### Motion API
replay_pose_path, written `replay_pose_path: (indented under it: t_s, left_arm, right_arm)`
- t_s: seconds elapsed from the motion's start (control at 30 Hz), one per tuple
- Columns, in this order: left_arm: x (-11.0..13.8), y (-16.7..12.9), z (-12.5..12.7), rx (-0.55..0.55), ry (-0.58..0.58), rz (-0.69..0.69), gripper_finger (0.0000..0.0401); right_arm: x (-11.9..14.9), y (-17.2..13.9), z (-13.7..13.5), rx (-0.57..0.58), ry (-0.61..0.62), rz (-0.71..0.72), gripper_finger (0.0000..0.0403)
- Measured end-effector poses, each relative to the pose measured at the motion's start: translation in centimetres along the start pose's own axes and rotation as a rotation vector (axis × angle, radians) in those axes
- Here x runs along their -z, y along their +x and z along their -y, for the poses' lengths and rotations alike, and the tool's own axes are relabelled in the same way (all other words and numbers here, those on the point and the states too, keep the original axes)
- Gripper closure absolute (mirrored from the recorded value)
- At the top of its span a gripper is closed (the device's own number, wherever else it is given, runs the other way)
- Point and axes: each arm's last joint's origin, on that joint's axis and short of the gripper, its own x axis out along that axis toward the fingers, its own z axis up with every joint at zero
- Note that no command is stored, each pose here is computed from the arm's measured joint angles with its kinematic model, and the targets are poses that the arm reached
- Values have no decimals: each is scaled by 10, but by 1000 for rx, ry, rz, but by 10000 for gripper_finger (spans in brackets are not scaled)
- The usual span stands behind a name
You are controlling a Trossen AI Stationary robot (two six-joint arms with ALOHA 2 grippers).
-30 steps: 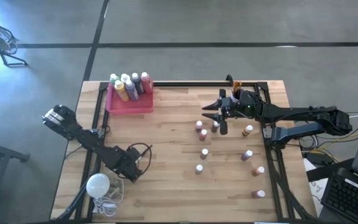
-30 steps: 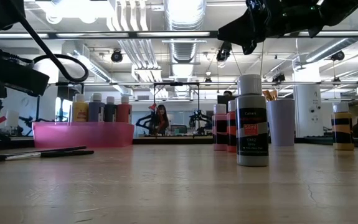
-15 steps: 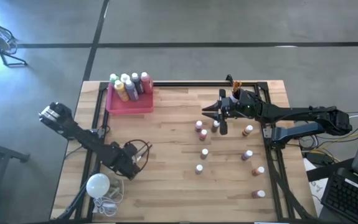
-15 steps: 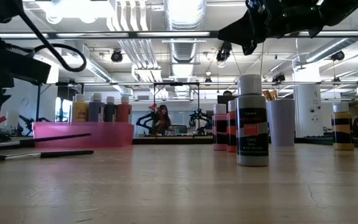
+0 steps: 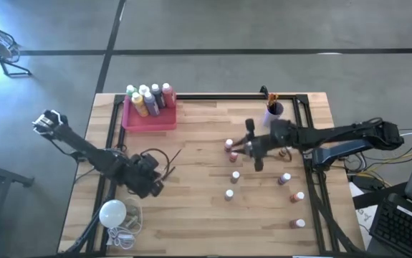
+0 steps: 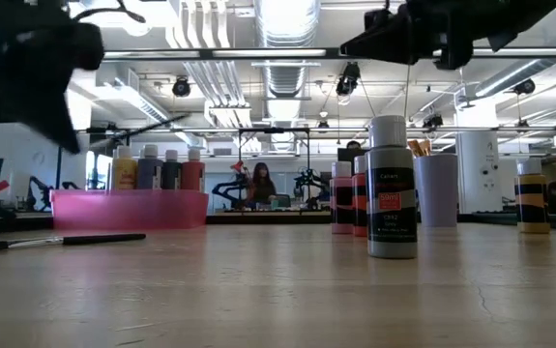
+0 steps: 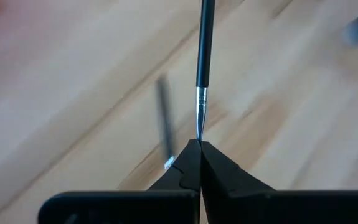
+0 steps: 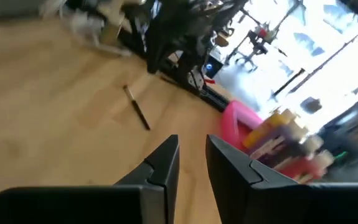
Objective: Pick & Place Paint Supplies
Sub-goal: Put the silver paint brush into the purple cup
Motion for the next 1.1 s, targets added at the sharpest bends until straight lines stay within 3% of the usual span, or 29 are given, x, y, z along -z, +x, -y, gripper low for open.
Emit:
replay_pose_path:
  t_s: [0.3,0.47,0.67,0.83,1.1]
  left_arm:
    - [-37,-3,5,289,14,294,401]
    - [-55,9,1,417,18,400,401]
    - [-78,30,-14,656,-16,495,401]
    - [-90,46,-23,725,-65,523,401]
    - [-108,64,-6,792,-40,514,401]
  right_arm:
    - [-8,14,-32,208,-424,-257,342]
    - [-8,20,-44,317,-628,-443,324]
    - [-7,32,-53,394,-839,-574,292]
    - [-5,42,-59,411,-980,-629,261]
    - [-5,55,-66,412,-1198,-681,223]
